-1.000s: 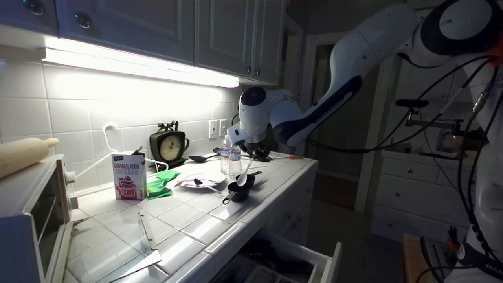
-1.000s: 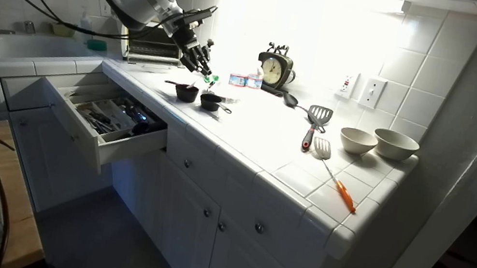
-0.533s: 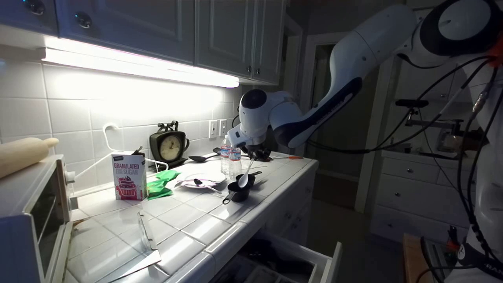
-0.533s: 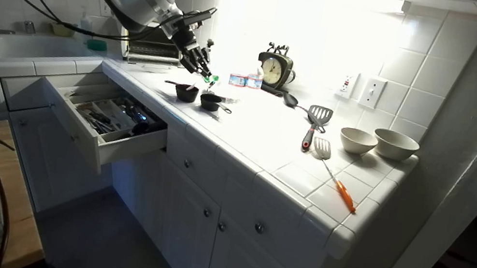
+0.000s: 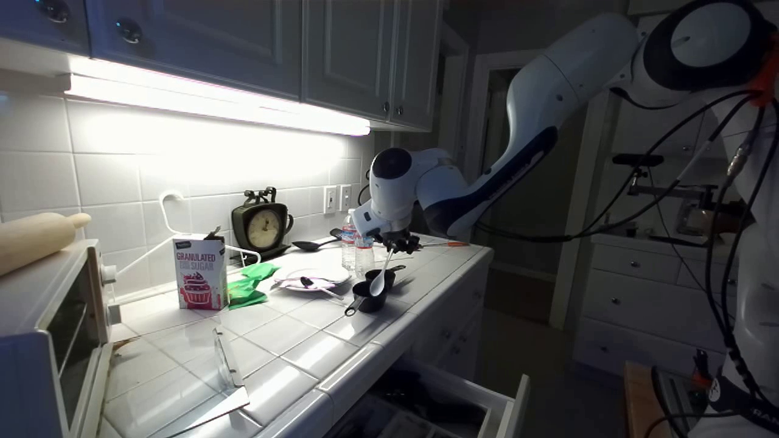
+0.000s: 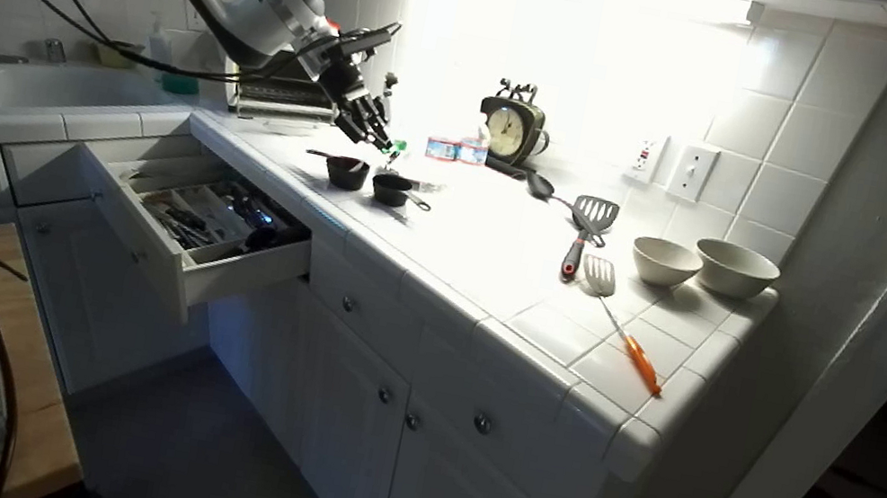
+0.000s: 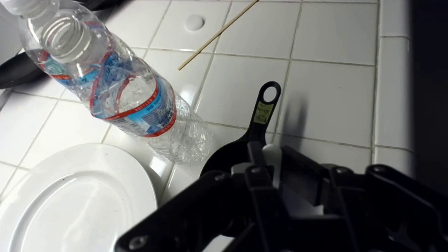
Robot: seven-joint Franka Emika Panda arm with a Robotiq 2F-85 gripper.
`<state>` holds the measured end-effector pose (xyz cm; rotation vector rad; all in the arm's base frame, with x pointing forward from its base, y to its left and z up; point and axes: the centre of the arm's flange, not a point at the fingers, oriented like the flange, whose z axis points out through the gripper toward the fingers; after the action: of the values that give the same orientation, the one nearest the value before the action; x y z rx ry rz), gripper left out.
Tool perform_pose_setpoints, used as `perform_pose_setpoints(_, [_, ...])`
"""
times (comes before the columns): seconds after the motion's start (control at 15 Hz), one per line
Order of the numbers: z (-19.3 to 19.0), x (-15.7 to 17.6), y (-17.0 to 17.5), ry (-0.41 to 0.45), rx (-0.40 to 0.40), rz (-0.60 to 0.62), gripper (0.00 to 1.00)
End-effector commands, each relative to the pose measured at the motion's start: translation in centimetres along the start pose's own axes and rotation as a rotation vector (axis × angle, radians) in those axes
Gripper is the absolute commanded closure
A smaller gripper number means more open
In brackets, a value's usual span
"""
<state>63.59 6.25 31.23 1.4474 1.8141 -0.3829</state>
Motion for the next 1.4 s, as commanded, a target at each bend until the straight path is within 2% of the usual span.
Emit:
perform_pose_setpoints(0.0, [0.2,1.1,-0.5,-0.013,-0.009,0.005,0.96])
perform_pose_setpoints(1.33, [0.9,2.9,-0.5,0.004,0.011,0.039,0.96])
